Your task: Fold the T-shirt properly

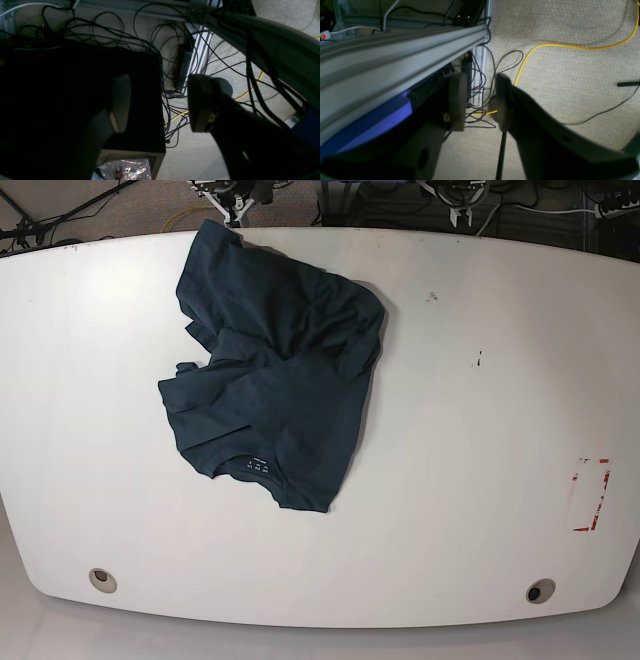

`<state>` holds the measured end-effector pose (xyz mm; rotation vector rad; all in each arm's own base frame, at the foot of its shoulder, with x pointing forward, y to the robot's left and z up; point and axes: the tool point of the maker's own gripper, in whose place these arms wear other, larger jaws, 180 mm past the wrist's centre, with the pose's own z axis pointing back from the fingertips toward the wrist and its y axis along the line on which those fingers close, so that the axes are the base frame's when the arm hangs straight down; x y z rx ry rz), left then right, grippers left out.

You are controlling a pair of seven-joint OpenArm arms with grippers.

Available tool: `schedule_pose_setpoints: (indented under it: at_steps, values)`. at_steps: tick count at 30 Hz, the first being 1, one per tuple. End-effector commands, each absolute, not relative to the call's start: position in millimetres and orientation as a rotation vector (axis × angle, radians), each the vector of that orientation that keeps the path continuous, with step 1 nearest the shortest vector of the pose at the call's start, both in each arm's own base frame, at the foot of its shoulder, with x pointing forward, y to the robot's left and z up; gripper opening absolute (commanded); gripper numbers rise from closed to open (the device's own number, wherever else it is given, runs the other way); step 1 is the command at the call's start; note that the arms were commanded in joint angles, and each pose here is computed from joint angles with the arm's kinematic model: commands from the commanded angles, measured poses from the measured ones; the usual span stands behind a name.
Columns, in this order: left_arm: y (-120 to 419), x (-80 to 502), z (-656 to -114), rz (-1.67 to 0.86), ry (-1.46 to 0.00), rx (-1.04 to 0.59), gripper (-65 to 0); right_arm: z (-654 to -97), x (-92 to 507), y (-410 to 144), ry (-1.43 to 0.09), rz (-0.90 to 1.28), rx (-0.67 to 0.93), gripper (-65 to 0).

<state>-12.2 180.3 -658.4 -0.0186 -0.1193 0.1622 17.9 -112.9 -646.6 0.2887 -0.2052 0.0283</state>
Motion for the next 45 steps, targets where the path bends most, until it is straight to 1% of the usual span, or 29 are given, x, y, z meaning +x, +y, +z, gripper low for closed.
schedule_pose_setpoints:
  at_steps: [1,5,8,11,15,22,27,37,45]
  values:
    - [187,-11,-657,0.162,-0.140,-0.005,-32.1,-646,19,-118,-0.213,0.028,0.277,-46.1]
    - [189,-24,-655,0.161,-0.165,0.003,-32.1,-648,20,-137,-0.225,0.033,0.207,-46.1]
    - [190,-29,-652,0.159,-0.199,0.009,-32.1,-647,7,-139,-0.236,0.027,0.204,-46.1]
    - [191,-38,-651,0.162,-0.201,0.013,-32.1,-645,2,-140,-0.254,0.016,0.203,-46.1]
    - [193,-46,-648,0.159,-0.205,0.018,-32.2,-641,-23,-143,-0.259,0.006,0.202,-46.1]
    - [207,-45,-622,0.097,-0.328,0.045,-32.1,-623,-50,-148,-0.295,0.026,0.182,-46.1]
    - [210,-49,-604,0.067,-0.379,0.052,-32.2,-608,-64,-149,-0.329,-0.048,0.173,-46.1]
    - [211,-78,-548,-0.004,-0.446,0.059,-32.2,-550,-103,-157,-0.391,-0.085,0.149,-46.1]
    - [205,-79,-494,-0.059,-0.524,0.049,-32.4,-495,-105,-153,-0.480,-0.131,0.150,-46.1]
